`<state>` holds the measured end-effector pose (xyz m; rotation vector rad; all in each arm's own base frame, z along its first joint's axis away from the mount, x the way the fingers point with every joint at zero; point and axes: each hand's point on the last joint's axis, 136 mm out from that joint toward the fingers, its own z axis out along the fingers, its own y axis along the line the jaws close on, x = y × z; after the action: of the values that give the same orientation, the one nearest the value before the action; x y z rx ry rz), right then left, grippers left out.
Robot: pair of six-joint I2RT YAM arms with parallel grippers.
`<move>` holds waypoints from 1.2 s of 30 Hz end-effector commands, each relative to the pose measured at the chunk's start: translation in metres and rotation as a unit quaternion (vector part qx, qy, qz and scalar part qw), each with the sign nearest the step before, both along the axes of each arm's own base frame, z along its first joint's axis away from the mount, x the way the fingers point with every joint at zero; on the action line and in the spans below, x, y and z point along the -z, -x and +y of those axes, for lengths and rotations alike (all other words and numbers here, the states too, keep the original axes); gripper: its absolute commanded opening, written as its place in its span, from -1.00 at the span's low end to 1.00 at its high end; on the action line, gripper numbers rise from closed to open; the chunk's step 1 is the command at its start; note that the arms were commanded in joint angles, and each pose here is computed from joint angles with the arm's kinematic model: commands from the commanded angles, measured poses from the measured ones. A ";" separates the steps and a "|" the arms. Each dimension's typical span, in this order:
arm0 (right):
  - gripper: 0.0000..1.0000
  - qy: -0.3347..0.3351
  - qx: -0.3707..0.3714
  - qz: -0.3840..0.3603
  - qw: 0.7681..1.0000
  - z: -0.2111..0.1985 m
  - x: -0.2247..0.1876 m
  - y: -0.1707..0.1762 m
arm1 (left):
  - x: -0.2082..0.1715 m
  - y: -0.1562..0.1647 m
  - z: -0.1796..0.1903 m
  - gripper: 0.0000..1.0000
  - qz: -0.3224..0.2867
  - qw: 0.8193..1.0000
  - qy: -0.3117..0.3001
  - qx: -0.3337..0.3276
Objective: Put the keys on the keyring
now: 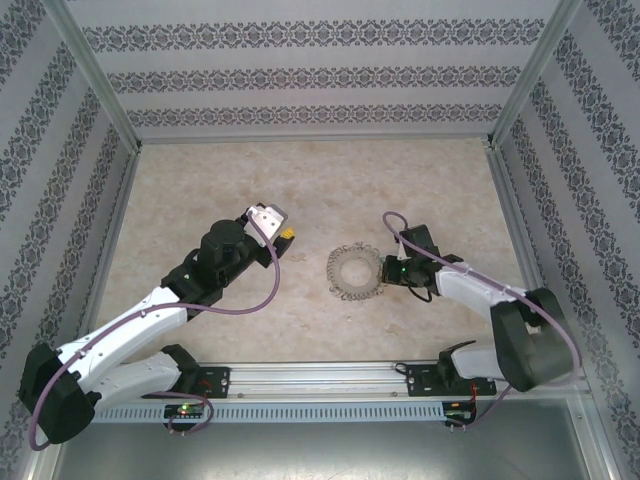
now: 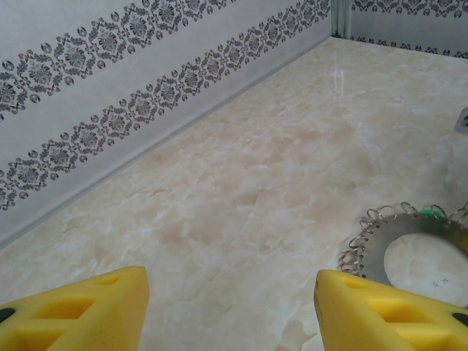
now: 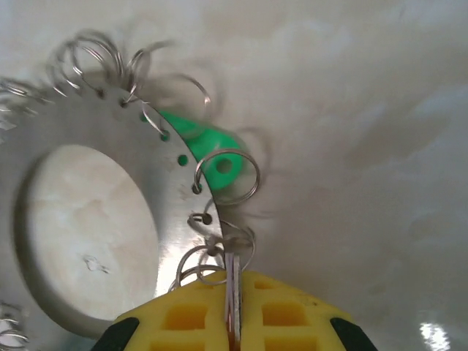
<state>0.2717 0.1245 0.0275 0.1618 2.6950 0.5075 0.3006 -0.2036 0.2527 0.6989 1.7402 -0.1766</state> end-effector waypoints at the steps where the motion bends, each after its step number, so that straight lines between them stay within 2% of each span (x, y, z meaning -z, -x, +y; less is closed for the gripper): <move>1: -0.82 -0.021 0.007 0.040 0.999 0.009 0.000 0.003 | -0.018 -0.003 0.000 0.26 -0.013 1.000 0.024 -0.004; 4: -0.50 0.010 0.026 0.049 0.998 -0.001 -0.002 0.006 | -0.018 -0.004 0.002 0.27 -0.017 1.000 0.018 -0.007; 6: -0.42 0.049 0.055 0.046 0.996 -0.017 -0.013 0.008 | -0.016 -0.005 0.007 0.28 -0.019 1.000 0.010 -0.017; 8: -0.34 0.098 0.091 0.018 0.991 -0.041 -0.032 0.006 | -0.014 -0.006 0.014 0.29 -0.024 0.999 0.000 -0.034; 10: -0.20 0.120 0.112 -0.028 0.986 -0.057 -0.056 0.000 | -0.012 -0.008 0.024 0.36 -0.031 0.998 -0.006 -0.058; 11: 0.04 0.133 0.127 -0.060 0.981 -0.067 -0.071 -0.005 | -0.010 -0.011 0.033 0.39 -0.033 0.997 -0.008 -0.076; 12: 0.14 0.144 0.138 -0.088 0.976 -0.076 -0.083 -0.009 | -0.008 -0.013 0.041 0.41 -0.032 0.995 -0.010 -0.092; 14: 0.36 0.174 0.152 -0.157 0.960 -0.093 -0.115 -0.018 | -0.001 -0.019 0.060 0.47 -0.020 0.992 -0.011 -0.127; 17: 0.88 0.243 0.176 -0.263 0.917 -0.121 -0.158 -0.033 | 0.014 -0.031 0.107 0.67 0.011 0.978 0.016 -0.208; 18: 0.94 0.261 0.181 -0.282 0.905 -0.129 -0.166 -0.037 | 0.018 -0.033 0.122 0.74 0.019 0.972 0.028 -0.234; 20: 0.96 0.281 0.183 -0.303 0.892 -0.142 -0.173 -0.046 | 0.035 -0.037 0.156 0.99 0.043 0.956 0.046 -0.287; 24: 0.96 0.284 0.166 -0.310 0.892 -0.154 -0.146 -0.073 | 0.072 -0.036 0.204 0.99 0.090 0.925 0.106 -0.355; 26: 0.96 0.265 0.153 -0.304 0.902 -0.153 -0.132 -0.086 | 0.083 -0.034 0.222 0.99 0.083 0.916 0.111 -0.378; 30: 0.96 0.245 0.108 -0.322 0.908 -0.138 -0.110 -0.109 | 0.104 -0.039 0.244 0.99 0.089 0.900 0.103 -0.415; 33: 0.96 0.238 0.094 -0.358 0.898 -0.132 -0.101 -0.122 | 0.120 -0.055 0.236 0.99 0.097 0.910 0.099 -0.390; 36: 0.95 0.210 0.058 -0.387 0.896 -0.115 -0.088 -0.126 | 0.127 -0.071 0.223 0.99 0.084 0.930 0.091 -0.346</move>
<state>0.3793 -0.0095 0.0923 0.0987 2.0959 -0.1610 0.3494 0.0295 0.1054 -0.1662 2.1304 0.1575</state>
